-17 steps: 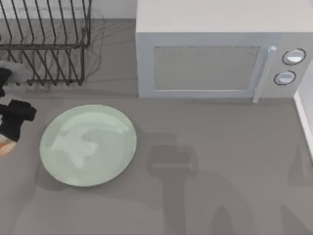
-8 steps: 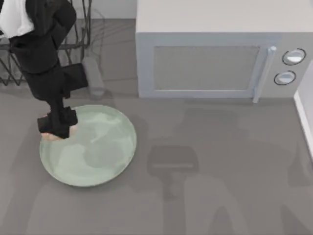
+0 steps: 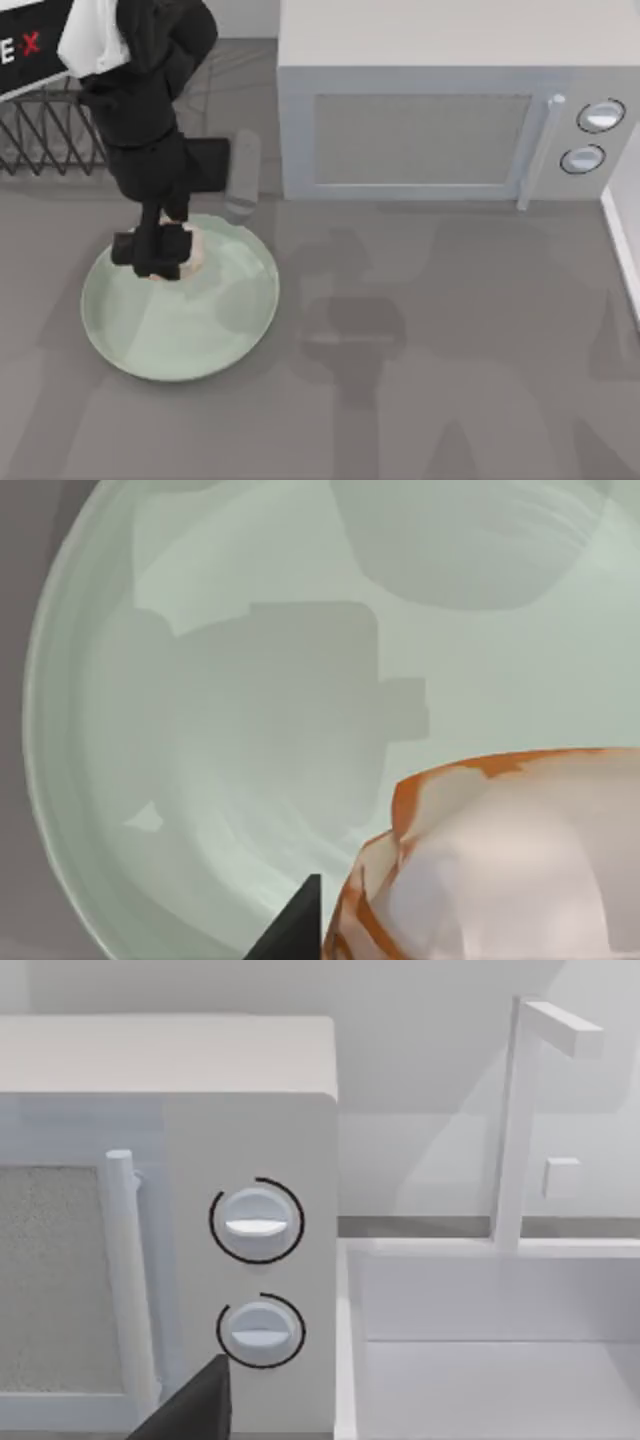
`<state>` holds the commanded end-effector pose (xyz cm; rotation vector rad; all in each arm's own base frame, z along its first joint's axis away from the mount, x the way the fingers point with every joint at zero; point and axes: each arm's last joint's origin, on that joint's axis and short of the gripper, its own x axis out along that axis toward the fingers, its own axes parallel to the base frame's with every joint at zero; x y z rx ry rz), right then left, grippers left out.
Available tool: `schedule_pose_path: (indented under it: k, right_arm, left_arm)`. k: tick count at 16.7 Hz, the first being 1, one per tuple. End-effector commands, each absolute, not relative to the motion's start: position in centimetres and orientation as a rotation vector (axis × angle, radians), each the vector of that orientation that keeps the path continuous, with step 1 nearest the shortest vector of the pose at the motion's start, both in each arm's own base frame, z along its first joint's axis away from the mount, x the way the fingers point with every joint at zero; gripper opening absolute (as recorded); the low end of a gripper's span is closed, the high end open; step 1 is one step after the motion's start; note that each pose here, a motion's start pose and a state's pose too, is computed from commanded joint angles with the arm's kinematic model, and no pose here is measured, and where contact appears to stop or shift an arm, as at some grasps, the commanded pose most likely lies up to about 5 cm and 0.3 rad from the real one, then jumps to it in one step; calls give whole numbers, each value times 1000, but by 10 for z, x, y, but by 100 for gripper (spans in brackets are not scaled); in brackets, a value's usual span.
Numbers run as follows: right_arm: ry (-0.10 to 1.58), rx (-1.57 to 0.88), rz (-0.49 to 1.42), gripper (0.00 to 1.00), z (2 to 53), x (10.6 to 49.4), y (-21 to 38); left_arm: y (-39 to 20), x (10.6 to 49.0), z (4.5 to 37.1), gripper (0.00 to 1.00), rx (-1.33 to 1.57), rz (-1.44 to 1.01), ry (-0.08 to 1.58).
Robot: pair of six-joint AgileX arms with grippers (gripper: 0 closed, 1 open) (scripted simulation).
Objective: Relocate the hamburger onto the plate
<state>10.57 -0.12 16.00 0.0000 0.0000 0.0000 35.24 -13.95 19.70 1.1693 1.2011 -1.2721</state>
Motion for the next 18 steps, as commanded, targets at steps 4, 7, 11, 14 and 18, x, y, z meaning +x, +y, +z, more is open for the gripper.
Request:
schedule_pose_path:
  k: [4,7,11,14,18]
  right_arm:
    - [0,0,0,100,160,106,-1]
    - [0,0,0,100,160,106,-1]
    - [0,0,0,100,160,106,-1]
    - [0,0,0,100,160,106,-1]
    - [0,0,0,100,160,106,-1]
  left_arm:
    - [-138,353,195,0,1170,-1265,1198]
    - [-138,352,180,0,1166,-1270,1207]
    - [-139,351,154,0,1164,-1281,1214]
    - [-139,351,152,0,1169,-1272,1201]
    - [-139,351,152,15,1169,-1272,1201]
